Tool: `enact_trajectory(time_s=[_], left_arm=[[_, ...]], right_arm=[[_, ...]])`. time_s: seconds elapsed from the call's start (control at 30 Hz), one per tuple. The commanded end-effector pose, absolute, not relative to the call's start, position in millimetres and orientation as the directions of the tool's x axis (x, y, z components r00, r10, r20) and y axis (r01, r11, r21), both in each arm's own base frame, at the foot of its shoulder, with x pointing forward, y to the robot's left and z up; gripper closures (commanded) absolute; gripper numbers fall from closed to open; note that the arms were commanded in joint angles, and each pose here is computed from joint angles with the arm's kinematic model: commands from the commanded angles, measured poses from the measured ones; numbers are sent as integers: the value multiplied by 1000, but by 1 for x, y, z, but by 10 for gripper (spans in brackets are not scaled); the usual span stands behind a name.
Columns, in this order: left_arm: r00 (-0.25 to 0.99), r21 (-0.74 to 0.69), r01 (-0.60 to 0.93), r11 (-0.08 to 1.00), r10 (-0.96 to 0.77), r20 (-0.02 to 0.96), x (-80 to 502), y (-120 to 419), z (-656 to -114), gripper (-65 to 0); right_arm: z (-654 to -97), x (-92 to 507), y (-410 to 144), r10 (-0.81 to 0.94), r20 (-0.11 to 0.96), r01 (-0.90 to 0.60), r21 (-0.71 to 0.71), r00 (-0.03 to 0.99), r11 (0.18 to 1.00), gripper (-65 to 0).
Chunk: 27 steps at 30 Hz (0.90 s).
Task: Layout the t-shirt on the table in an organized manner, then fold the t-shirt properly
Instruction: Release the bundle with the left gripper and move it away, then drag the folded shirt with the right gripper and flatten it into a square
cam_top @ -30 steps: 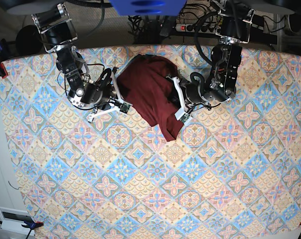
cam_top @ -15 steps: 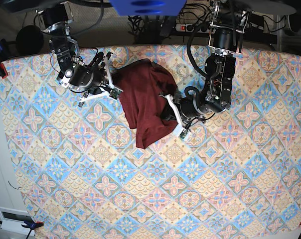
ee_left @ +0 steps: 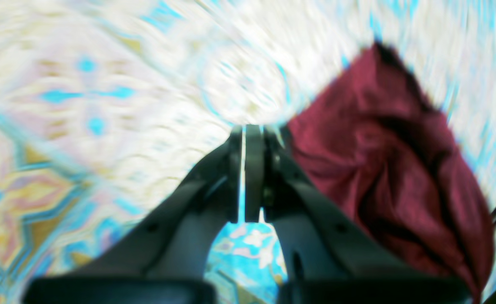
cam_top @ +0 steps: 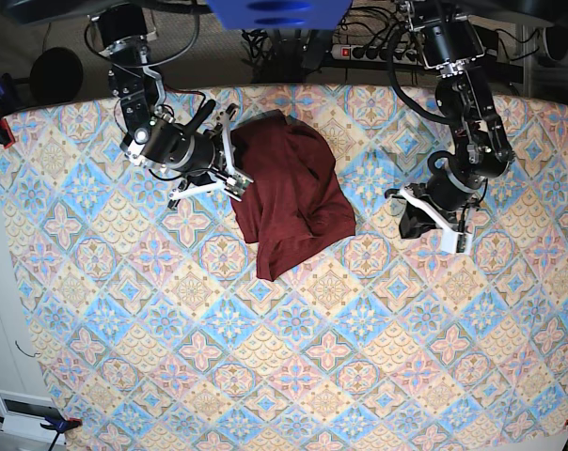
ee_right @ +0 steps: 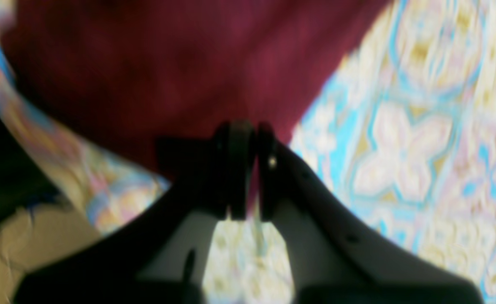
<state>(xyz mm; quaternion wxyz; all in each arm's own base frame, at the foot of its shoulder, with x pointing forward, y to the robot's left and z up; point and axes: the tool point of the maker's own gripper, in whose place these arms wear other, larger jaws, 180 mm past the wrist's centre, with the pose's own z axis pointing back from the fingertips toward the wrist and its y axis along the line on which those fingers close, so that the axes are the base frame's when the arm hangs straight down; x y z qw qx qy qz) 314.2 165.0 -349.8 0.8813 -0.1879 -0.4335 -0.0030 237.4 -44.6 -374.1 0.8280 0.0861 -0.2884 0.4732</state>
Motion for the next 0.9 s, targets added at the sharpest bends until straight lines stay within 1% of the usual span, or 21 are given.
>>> enact_trajectory(time_s=[0.0, 0.13, 0.33, 0.43, 0.67, 0.87], left_arm=[[590, -347, 157, 925, 194, 783, 314, 170, -341, 0], [586, -394, 115, 912, 258, 768, 303, 181, -343, 0], [604, -408, 104, 907, 268, 751, 292, 181, -351, 0], [605, -406, 102, 908, 268, 750, 292, 182, -351, 0], [591, -404, 54, 913, 297, 750, 287, 199, -351, 0], [583, -429, 57, 901, 319, 747, 285, 198, -349, 0]], right_arm=[[-360, 243, -28, 708, 616, -839, -135, 345, 526, -35], [-344, 250, 11, 668, 683, -858, -118, 295, 500, -35], [-333, 261, 59, 616, 746, -885, -79, 254, 460, -35], [-338, 273, 73, 602, 752, -889, -47, 269, 456, -35], [-354, 300, 83, 585, 754, -889, -3, 299, 457, -35], [-395, 296, 82, 568, 722, -875, 107, 395, 472, -34]])
